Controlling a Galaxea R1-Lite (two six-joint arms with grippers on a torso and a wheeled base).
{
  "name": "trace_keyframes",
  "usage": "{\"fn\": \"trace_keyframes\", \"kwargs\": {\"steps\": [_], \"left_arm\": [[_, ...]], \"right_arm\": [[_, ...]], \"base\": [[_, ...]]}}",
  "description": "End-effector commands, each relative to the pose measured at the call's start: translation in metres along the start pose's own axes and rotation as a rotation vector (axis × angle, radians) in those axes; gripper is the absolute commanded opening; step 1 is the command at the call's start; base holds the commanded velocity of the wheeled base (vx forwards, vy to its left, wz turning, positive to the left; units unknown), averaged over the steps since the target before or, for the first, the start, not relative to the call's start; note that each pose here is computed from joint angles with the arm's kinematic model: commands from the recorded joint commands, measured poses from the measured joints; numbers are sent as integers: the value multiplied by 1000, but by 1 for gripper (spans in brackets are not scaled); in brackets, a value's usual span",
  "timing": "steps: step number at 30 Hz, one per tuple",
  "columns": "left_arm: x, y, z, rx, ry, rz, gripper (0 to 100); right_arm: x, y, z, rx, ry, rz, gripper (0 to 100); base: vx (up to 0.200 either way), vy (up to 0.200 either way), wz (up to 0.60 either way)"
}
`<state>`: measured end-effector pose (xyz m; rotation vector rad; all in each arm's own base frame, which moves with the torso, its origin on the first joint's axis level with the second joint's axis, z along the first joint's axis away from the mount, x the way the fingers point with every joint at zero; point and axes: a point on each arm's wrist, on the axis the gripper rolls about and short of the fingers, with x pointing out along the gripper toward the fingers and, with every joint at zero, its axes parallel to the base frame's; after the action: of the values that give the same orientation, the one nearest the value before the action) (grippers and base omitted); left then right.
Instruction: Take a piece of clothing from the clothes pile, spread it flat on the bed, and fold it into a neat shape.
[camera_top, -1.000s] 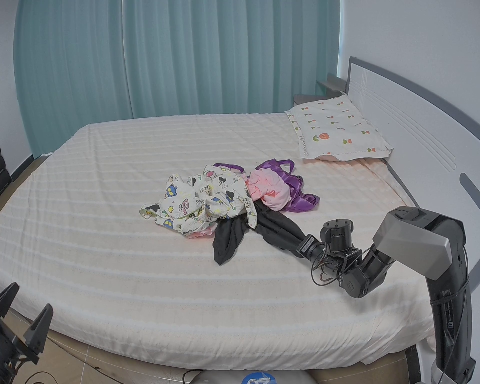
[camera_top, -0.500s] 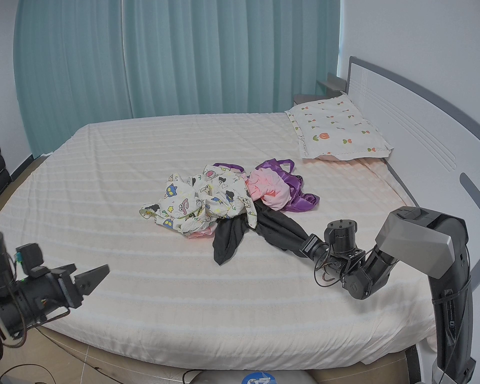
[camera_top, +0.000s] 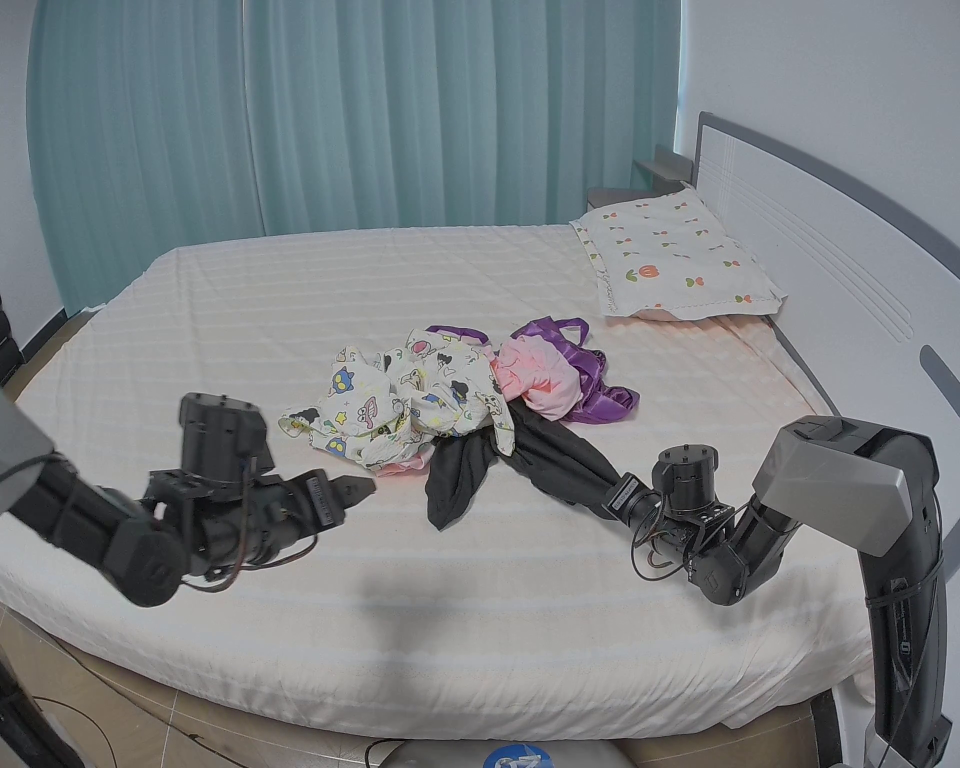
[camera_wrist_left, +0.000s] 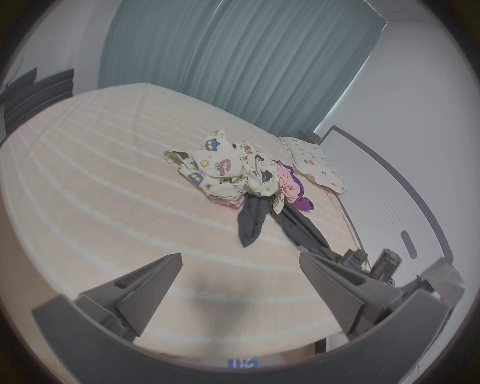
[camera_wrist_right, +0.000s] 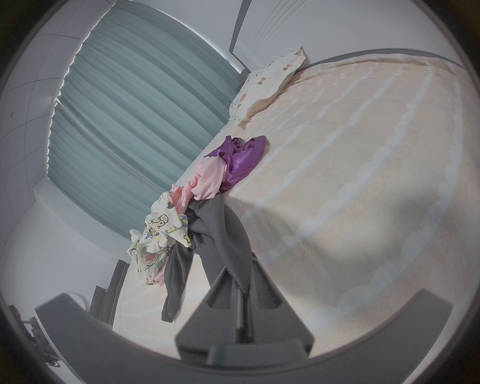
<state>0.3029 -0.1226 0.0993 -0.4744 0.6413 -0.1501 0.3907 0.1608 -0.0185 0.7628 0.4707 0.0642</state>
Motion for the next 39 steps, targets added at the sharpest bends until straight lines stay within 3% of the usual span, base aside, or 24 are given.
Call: {"fn": "trace_keyframes", "kwargs": {"steps": [1, 10, 20, 27, 39], "left_arm": [[85, -9, -27, -22, 44, 58, 100], [126, -13, -28, -42, -7, 84, 100], [169, -17, -42, -32, 7, 85, 100], [191, -31, -47, -14, -12, 94, 100], [218, -34, -54, -9, -51, 139, 100]], "right_arm": [[-2, -1, -1, -2, 4, -3, 0], [-2, 0, -1, -3, -4, 6, 0], [-2, -1, -2, -7, -1, 5, 0], [-2, -1, -4, -10, 1, 4, 0], [-1, 0, -6, -25, 4, 9, 0]], "base": [[0, 0, 0], [0, 0, 0], [0, 0, 0], [0, 0, 0], [0, 0, 0]]}}
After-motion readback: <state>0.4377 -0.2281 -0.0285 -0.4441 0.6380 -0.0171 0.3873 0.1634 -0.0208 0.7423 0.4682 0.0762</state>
